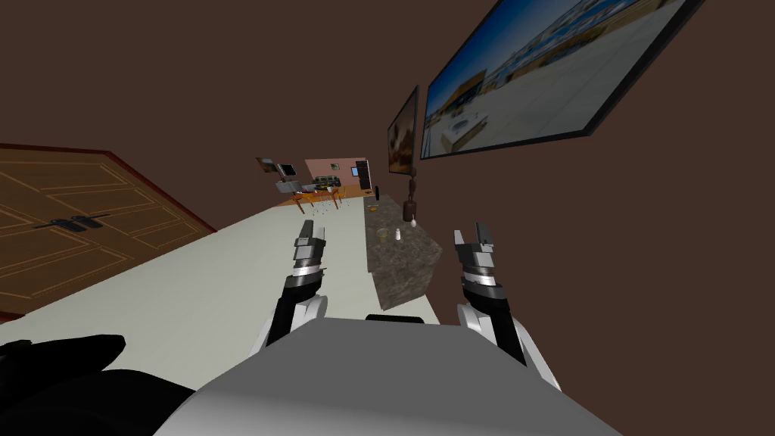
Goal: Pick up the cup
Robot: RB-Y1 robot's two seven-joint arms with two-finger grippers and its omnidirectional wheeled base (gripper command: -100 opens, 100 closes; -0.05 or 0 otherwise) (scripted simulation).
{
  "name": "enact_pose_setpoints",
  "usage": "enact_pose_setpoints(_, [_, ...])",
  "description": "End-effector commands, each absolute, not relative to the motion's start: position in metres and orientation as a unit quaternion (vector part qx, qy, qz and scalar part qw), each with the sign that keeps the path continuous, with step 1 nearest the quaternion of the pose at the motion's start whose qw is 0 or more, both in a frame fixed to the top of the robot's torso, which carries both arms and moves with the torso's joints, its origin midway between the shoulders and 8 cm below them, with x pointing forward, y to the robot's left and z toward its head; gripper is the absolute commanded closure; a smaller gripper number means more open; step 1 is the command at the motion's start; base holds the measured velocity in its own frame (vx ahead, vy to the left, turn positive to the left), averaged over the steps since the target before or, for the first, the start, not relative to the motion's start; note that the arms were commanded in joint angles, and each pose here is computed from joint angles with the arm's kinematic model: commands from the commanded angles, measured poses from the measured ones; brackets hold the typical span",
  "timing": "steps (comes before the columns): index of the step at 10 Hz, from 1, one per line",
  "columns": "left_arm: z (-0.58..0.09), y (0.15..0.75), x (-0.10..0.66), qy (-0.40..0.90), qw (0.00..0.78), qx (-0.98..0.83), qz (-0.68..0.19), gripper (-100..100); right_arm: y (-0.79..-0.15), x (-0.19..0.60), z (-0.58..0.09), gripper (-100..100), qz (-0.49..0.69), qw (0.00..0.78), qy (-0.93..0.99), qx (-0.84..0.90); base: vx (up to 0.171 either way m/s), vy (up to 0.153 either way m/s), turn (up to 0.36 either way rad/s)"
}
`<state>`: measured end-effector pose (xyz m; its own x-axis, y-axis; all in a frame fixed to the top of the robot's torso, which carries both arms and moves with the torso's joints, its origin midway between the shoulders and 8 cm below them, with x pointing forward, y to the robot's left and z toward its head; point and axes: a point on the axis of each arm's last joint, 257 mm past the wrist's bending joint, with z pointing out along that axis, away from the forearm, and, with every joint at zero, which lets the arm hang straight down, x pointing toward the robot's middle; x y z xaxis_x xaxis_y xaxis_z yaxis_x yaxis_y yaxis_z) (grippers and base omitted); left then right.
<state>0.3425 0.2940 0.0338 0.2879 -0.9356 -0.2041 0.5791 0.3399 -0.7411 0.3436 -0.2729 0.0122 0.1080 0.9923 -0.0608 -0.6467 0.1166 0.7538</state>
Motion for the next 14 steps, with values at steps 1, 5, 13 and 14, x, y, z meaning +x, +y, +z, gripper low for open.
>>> enact_pose_setpoints(1, [0.027, 0.288, 0.357, 0.338, 0.74, -0.277, -0.511, -100, -0.273, 0.344, 0.012, 0, 0.598, 0.685, 0.298, 0.29, -0.02, -0.004, 0.01])
enact_pose_setpoints(5, [0.012, 0.278, 0.391, 0.366, 0.712, -0.29, -0.525, -100, -0.273, 0.344, 0.012, 0, 0.598, 0.685, 0.298, 0.29, -0.034, -0.007, 0.007])
enact_pose_setpoints(13, [-0.034, 0.256, 0.476, 0.429, 0.64, -0.342, -0.537, -100, -0.273, 0.344, 0.012, 0, 0.598, 0.685, 0.298, 0.29, -0.037, -0.012, 0.008])
enact_pose_setpoints(14, [-0.029, 0.253, 0.48, 0.428, 0.64, -0.34, -0.54, -100, -0.273, 0.344, 0.012, 0, 0.598, 0.685, 0.298, 0.29, -0.027, -0.014, 0.002])
